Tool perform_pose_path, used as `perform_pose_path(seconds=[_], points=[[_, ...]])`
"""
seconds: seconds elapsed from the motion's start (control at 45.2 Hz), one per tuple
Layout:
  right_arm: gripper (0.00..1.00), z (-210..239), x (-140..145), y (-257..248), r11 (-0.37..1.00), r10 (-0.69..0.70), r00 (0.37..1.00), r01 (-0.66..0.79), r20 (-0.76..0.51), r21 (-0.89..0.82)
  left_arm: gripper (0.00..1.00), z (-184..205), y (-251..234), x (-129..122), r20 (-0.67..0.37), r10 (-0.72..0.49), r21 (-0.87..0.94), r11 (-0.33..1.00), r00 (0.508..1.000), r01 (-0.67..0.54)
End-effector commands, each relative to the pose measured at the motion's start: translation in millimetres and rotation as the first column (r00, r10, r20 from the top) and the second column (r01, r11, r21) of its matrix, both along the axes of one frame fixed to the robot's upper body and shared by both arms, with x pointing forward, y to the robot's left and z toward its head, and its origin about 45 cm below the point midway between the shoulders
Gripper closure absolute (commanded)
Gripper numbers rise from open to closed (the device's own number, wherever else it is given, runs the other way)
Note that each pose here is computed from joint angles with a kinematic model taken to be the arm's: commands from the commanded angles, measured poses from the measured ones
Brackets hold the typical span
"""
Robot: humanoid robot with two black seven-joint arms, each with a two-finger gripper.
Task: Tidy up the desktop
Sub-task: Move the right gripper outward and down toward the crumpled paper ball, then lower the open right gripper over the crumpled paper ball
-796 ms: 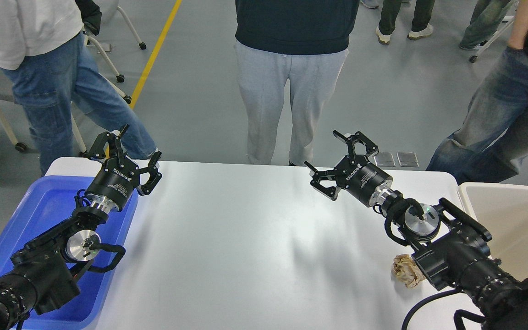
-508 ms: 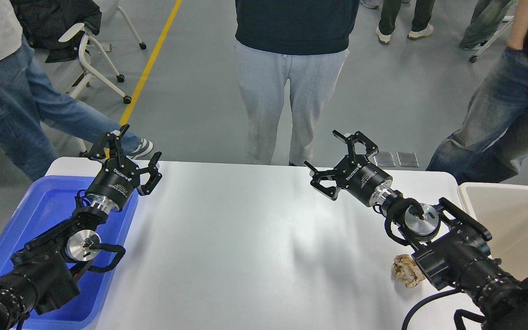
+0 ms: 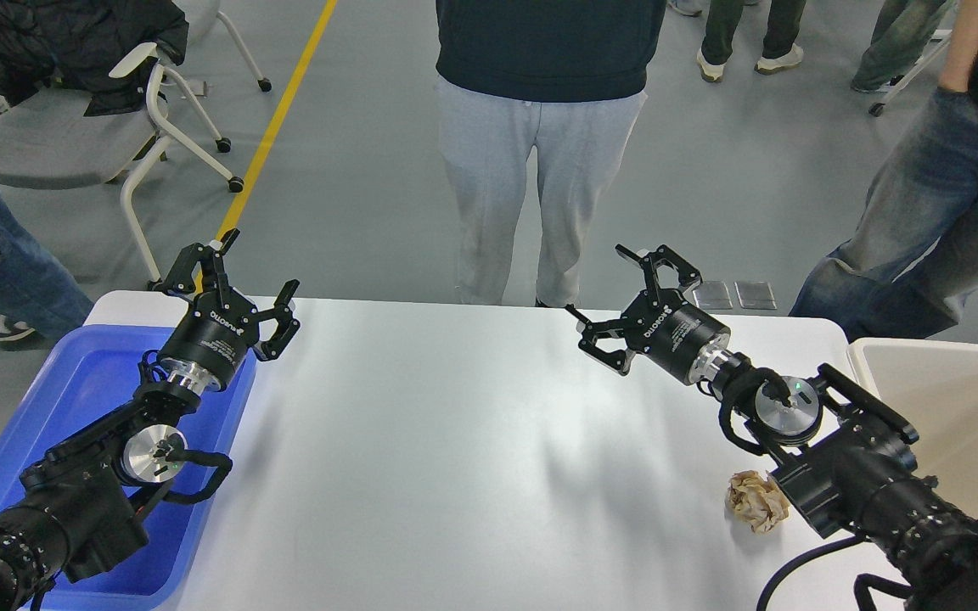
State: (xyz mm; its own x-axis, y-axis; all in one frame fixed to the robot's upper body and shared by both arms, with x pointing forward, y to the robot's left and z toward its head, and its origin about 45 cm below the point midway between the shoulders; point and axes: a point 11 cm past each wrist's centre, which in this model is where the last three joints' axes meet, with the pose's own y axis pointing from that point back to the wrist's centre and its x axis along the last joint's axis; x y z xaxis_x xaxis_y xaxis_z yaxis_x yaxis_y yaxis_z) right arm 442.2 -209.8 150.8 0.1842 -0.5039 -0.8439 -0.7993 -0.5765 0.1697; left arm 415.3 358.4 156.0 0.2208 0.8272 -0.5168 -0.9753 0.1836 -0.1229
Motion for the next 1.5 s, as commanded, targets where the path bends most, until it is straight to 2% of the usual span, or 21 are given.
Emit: perform_pose_path(seconds=[0.0,0.177,0.464,0.597,0.729,0.95,1.061,1.193,1.348,1.481], points=[[0.00,15,2,-33,0.991,0.022,0.999,-0.016,0.044,-0.132,0.00,0,0,0,0.000,0.000,0.000,1.000,1.000,0.000],[0.00,46,14,-78,0.949,0.016,0.995,0.018,0.103,-0.315,0.00,0,0,0,0.000,0.000,0.000,1.000,1.000,0.000],[0.00,87,21,-122,0.906,-0.011,0.985,0.083,0.172,-0.415,0.00,0,0,0,0.000,0.000,0.000,1.000,1.000,0.000],[0.00,114,16,-112,0.897,0.067,0.971,0.042,0.229,-0.440,0.00,0,0,0,0.000,0.000,0.000,1.000,1.000,0.000],[0.00,129,-3,-106,0.802,0.229,0.943,-0.043,0.241,-0.595,0.00,0,0,0,0.000,0.000,0.000,1.000,1.000,0.000],[0.00,126,-38,-105,0.598,0.428,0.891,-0.152,0.152,-0.787,0.00,0,0,0,0.000,0.000,0.000,1.000,1.000,0.000],[0.00,110,-59,-107,0.460,0.516,0.855,-0.215,0.062,-0.862,0.00,0,-1,0,0.000,-0.001,-0.001,1.000,1.000,0.001],[0.00,82,-85,-105,0.262,0.618,0.783,-0.294,-0.075,-0.919,0.00,0,0,0,0.000,0.000,0.000,1.000,1.000,0.000],[0.00,50,-100,-116,0.028,0.664,0.714,-0.318,-0.220,-0.948,0.00,0,0,0,0.000,0.000,0.000,1.000,1.000,0.000],[0.00,28,-109,-126,-0.106,0.669,0.675,-0.329,-0.312,-0.938,0.00,0,0,0,0.000,0.000,0.000,1.000,1.000,0.000]])
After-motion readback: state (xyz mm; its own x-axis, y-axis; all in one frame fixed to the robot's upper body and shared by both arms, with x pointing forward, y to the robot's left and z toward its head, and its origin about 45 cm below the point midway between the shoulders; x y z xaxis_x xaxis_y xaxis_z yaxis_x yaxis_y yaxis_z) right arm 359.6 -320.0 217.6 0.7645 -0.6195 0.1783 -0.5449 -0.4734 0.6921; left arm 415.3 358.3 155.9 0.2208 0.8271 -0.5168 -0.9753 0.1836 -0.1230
